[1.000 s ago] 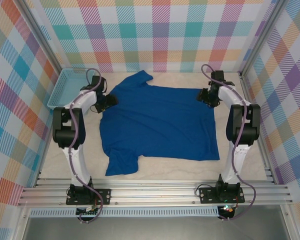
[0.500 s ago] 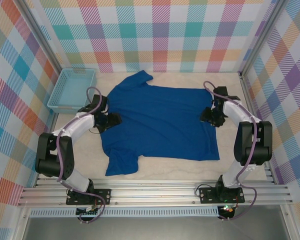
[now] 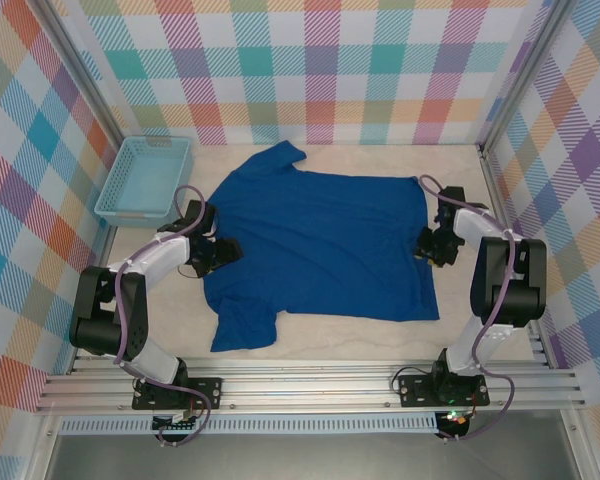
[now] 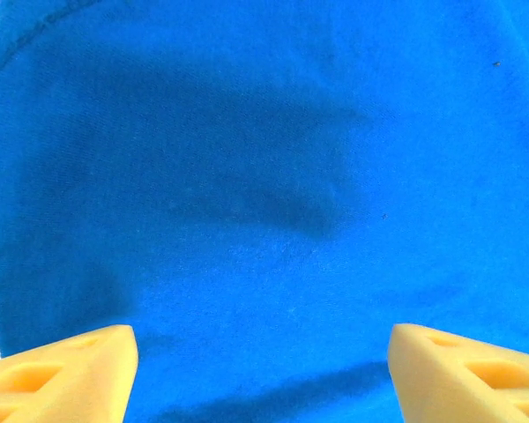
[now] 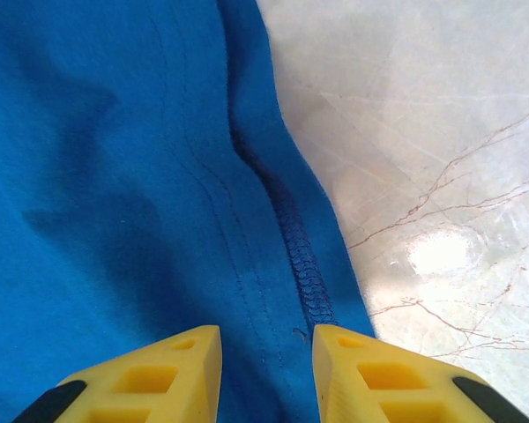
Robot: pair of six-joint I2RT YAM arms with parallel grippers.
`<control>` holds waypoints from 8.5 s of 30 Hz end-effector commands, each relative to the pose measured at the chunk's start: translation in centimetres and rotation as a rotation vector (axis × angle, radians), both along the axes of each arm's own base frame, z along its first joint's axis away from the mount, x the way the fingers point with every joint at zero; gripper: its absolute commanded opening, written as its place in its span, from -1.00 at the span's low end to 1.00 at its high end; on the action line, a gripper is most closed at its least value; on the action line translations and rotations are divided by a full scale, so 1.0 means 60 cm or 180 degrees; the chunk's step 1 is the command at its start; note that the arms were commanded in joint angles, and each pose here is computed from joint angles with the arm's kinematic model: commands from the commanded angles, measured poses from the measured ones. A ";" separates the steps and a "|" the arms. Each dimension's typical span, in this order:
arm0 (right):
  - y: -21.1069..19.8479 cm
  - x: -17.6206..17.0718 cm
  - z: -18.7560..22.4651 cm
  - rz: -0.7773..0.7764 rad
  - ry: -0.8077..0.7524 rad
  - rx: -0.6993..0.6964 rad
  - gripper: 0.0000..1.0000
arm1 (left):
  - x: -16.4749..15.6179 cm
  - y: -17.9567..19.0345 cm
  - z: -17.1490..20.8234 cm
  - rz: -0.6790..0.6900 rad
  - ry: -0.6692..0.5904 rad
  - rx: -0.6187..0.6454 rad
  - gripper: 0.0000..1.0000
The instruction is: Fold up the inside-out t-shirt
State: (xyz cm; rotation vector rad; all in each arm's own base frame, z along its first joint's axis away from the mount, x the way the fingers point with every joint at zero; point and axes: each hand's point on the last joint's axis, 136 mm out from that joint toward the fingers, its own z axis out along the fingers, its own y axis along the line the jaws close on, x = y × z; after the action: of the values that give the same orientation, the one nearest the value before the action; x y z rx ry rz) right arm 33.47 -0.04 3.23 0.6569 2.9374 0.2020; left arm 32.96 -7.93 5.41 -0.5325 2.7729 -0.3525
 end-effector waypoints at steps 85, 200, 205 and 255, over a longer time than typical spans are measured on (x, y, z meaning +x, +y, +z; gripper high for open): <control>-0.016 -0.141 -0.013 -0.0150 0.0527 -0.0169 -0.83 | -0.046 -0.017 0.011 -0.0169 -0.0108 0.0169 0.51; 0.155 -0.124 0.067 0.0547 0.0059 0.0312 -0.04 | -0.321 -0.064 -0.043 -0.0517 0.1021 0.0184 -0.77; 0.088 -0.162 0.051 -0.0042 0.0234 0.0147 0.05 | -0.314 -0.076 -0.036 -0.0584 0.0937 0.0072 -0.92; -0.037 -0.269 0.007 -0.1677 0.0278 0.0052 -1.00 | -0.282 -0.088 0.074 -0.0534 0.0599 -0.0586 -1.00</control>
State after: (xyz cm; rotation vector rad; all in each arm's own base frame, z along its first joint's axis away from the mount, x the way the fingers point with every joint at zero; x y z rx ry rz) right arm 17.57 -2.10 2.47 1.4442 2.7453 0.1382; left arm 16.56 -13.25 7.98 -0.3428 2.9844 -0.5471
